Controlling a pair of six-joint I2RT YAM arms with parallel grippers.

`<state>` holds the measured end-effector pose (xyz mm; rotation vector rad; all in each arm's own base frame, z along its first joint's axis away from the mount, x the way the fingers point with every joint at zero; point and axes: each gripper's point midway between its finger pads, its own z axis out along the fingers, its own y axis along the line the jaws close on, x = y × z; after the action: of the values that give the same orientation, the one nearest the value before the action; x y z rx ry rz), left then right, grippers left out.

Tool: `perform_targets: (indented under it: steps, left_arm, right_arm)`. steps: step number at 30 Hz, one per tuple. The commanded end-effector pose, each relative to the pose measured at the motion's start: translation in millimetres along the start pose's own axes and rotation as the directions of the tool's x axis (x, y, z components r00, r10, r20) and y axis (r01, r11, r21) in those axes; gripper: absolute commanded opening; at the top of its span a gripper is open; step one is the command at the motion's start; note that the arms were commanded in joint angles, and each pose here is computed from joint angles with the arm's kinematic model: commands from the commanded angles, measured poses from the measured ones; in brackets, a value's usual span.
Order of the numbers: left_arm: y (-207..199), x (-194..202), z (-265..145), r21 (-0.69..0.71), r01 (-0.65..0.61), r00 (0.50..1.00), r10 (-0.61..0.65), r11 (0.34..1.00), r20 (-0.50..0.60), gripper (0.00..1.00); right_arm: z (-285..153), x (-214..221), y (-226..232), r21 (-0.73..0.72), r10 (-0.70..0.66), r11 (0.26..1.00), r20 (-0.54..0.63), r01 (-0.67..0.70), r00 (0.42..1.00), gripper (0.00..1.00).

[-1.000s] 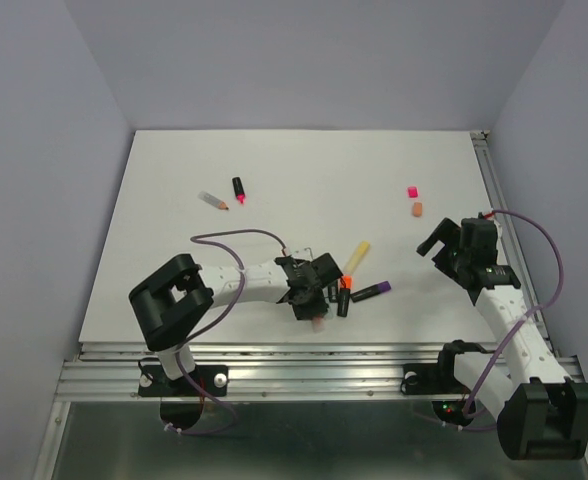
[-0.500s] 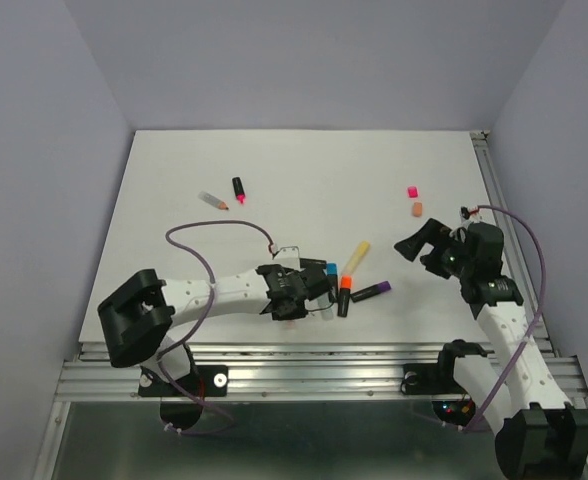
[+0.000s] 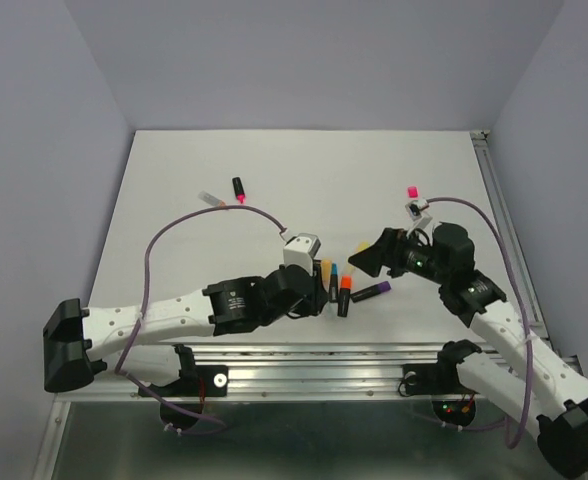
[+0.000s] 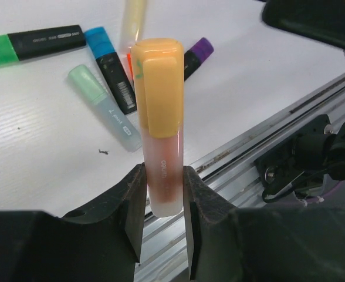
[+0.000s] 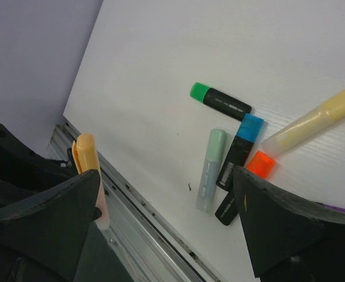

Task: Open the pen caps

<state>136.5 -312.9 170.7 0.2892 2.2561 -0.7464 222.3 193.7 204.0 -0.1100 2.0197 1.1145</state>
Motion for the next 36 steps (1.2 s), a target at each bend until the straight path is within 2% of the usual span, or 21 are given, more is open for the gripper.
perform_targets:
  steps: [1, 6, 11, 15, 17, 20, 27, 32, 33, 36]
  left_arm:
    - [-21, -15, 4, 0.083, -0.047, 0.997, 0.042, 0.995, 0.062, 0.00]
    - [-24, -13, 13, 0.069, -0.041, 0.998, 0.037, 0.997, 0.050, 0.00]
    - [-23, -11, 16, 0.058, -0.031, 0.998, 0.028, 0.998, 0.048, 0.00]
    - [-23, -11, 16, 0.060, -0.026, 0.999, 0.023, 0.998, 0.049, 0.00]
    - [-23, -12, 15, 0.061, -0.022, 0.998, 0.019, 0.998, 0.052, 0.00]
    - [-19, -12, 14, 0.051, -0.010, 0.998, 0.007, 0.999, 0.060, 0.00]
    - [-18, -10, 13, 0.052, 0.010, 0.998, -0.013, 0.999, 0.059, 0.00]
    - [-20, -4, 12, 0.072, 0.028, 0.999, -0.031, 0.997, 0.034, 0.00]
    - [-21, -1, 11, 0.083, 0.037, 0.999, -0.039, 0.996, 0.021, 0.00]
    - [-19, 18, 13, 0.094, 0.068, 0.997, -0.064, 0.993, -0.040, 0.00]
  right_arm:
    - [16, -36, 50, -0.084, -0.062, 0.994, 0.130, 0.073, 0.990, 1.00]
    - [39, -22, 60, -0.032, -0.074, 0.996, 0.109, 0.078, 0.991, 0.99]
    - [50, -11, 76, -0.071, -0.053, 0.996, 0.109, 0.061, 0.993, 0.96]
    - [60, -4, 78, -0.053, -0.046, 0.997, 0.088, 0.051, 0.995, 0.89]
    - [62, -1, 78, -0.030, -0.042, 0.999, 0.081, 0.045, 0.996, 0.81]
    - [65, 2, 74, 0.003, -0.032, 0.999, 0.078, 0.032, 0.996, 0.63]
    - [64, 1, 72, 0.021, -0.012, 1.000, 0.098, 0.010, 0.995, 0.36]
    - [67, -2, 66, 0.057, -0.012, 0.998, 0.117, 0.006, 0.993, 0.11]
    - [68, -5, 64, 0.068, -0.015, 0.998, 0.130, 0.006, 0.991, 0.01]
    - [68, -22, 60, 0.118, -0.023, 0.993, 0.194, 0.000, 0.981, 0.01]
